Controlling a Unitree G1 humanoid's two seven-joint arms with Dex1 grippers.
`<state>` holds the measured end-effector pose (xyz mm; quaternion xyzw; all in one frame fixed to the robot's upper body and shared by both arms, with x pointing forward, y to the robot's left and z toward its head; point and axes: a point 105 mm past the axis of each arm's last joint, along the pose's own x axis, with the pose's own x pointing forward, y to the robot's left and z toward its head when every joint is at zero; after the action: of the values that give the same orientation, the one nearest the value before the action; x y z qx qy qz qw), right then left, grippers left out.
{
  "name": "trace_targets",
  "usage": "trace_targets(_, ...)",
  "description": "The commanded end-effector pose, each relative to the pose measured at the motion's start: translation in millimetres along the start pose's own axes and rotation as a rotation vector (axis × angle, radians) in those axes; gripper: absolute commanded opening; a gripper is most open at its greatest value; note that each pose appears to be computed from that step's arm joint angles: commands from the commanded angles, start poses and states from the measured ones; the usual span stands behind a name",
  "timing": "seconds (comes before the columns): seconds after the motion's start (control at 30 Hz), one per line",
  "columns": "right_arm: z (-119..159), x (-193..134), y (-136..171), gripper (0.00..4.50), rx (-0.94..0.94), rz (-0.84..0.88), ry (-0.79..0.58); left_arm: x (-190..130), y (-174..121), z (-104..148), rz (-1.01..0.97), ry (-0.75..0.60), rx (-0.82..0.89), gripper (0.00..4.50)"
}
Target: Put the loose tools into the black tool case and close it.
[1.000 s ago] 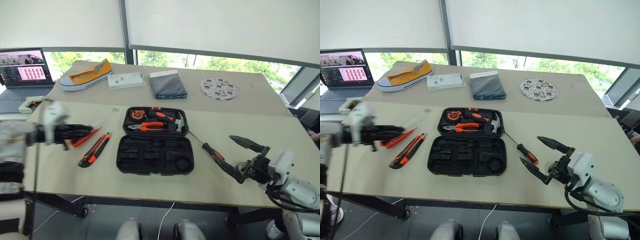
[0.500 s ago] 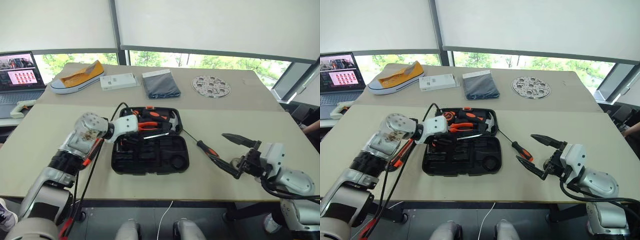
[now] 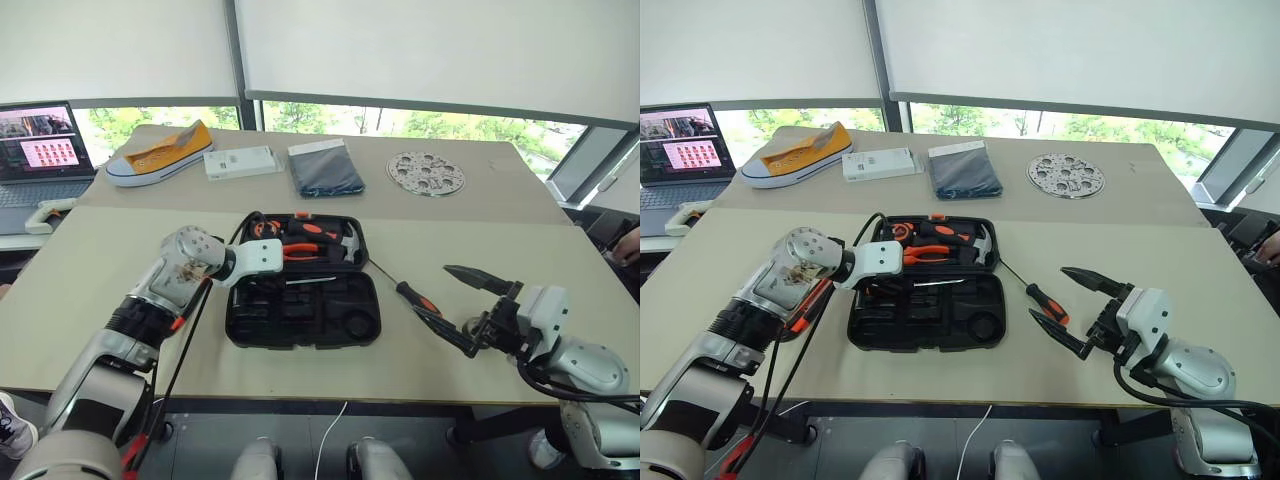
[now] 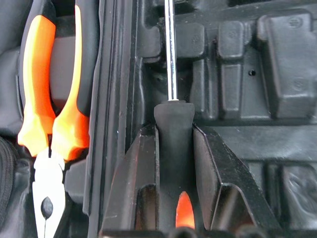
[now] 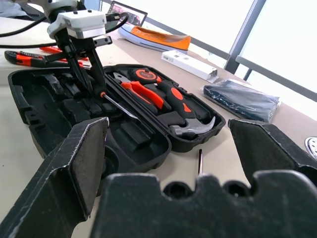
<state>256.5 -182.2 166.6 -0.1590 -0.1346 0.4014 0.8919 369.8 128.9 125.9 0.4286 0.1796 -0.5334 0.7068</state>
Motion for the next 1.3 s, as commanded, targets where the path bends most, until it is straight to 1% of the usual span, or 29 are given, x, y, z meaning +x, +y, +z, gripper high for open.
trace_targets(0.03, 10.8, 3.1, 2.1, 4.50, -0.021, 0.001, -0.032, 2.7, 8.2, 11.1, 0.033, 0.003, 0.033, 0.68)
trace_targets(0.2, 12.1, 6.3, 5.7, 4.50, -0.006, 0.008, -0.042, 2.5, 12.6, 8.7, 0.056, 0.038, 0.035, 0.68)
trace_targets(0.33, 10.9, 7.3, 9.1, 4.50, 0.010, 0.016, -0.042, 5.5, 5.7, 22.7, 0.024, -0.053, 0.038, 0.68)
trace_targets(0.37, 10.6, 7.1, 9.6, 4.50, 0.012, 0.016, -0.041, 5.3, 4.0, 25.1, 0.020, -0.073, 0.046, 1.51)
trace_targets(0.4, 10.1, 7.0, 10.3, 4.50, 0.018, 0.017, -0.040, 4.8, 4.0, 30.3, 0.032, -0.113, 0.050, 1.70)
trace_targets(0.47, 8.9, 6.9, 12.4, 4.50, 0.032, 0.024, -0.035, 1.6, 6.9, 39.1, 0.077, -0.192, 0.056, 2.45)
trace_targets(0.5, 8.3, 6.7, 13.5, 4.50, 0.039, 0.027, -0.032, -2.9, 9.7, 43.1, 0.114, -0.242, 0.070, 2.72)
trace_targets(0.53, 8.0, 6.5, 14.5, 4.50, 0.043, 0.030, -0.030, -6.3, 11.1, 44.9, 0.139, -0.272, 0.080, 3.15)
trace_targets(0.57, 7.2, 5.8, 15.1, 4.50, 0.049, 0.028, -0.027, -11.9, 10.1, 41.6, 0.152, -0.301, 0.055, 3.48)
trace_targets(0.67, 4.5, 3.0, 16.6, 4.50, 0.066, 0.023, -0.017, -25.4, 5.0, 25.5, 0.187, -0.361, -0.028, 3.48)
trace_targets(0.83, 0.2, 1.2, 19.4, 4.50, 0.087, 0.019, -0.009, -31.7, 6.4, 7.5, 0.263, -0.430, -0.191, 3.48)
trace_targets(0.9, -1.6, 1.5, 19.7, 4.50, 0.092, 0.019, -0.007, -27.3, 4.5, 3.0, 0.262, -0.445, -0.236, 2.96)
trace_targets(0.93, -2.2, 1.6, 19.6, 4.50, 0.093, 0.019, -0.006, -24.2, 2.1, 2.1, 0.251, -0.446, -0.240, 2.78)
trace_targets(1.0, -3.5, 1.3, 19.3, 4.50, 0.097, 0.019, -0.004, -17.2, 0.0, -1.7, 0.244, -0.417, -0.243, 2.12)
trace_targets(1.1, -6.1, -2.5, 18.6, 4.50, 0.106, 0.016, 0.009, -7.6, -0.3, -2.2, 0.228, -0.400, -0.270, 0.94)
trace_targets(1.17, -7.4, -4.6, 19.7, 4.50, 0.111, 0.022, 0.019, -3.2, 0.0, -3.4, 0.225, -0.377, -0.267, 0.40)
trace_targets(1.2, -7.8, -5.3, 19.9, 4.50, 0.112, 0.022, 0.021, -1.2, -0.6, -2.9, 0.218, -0.371, -0.261, 0.05)
trace_targets(1.3, -7.9, -7.4, 20.4, 4.50, 0.113, 0.019, 0.026, 6.1, -2.8, -0.9, 0.204, -0.363, -0.252, 0.05)
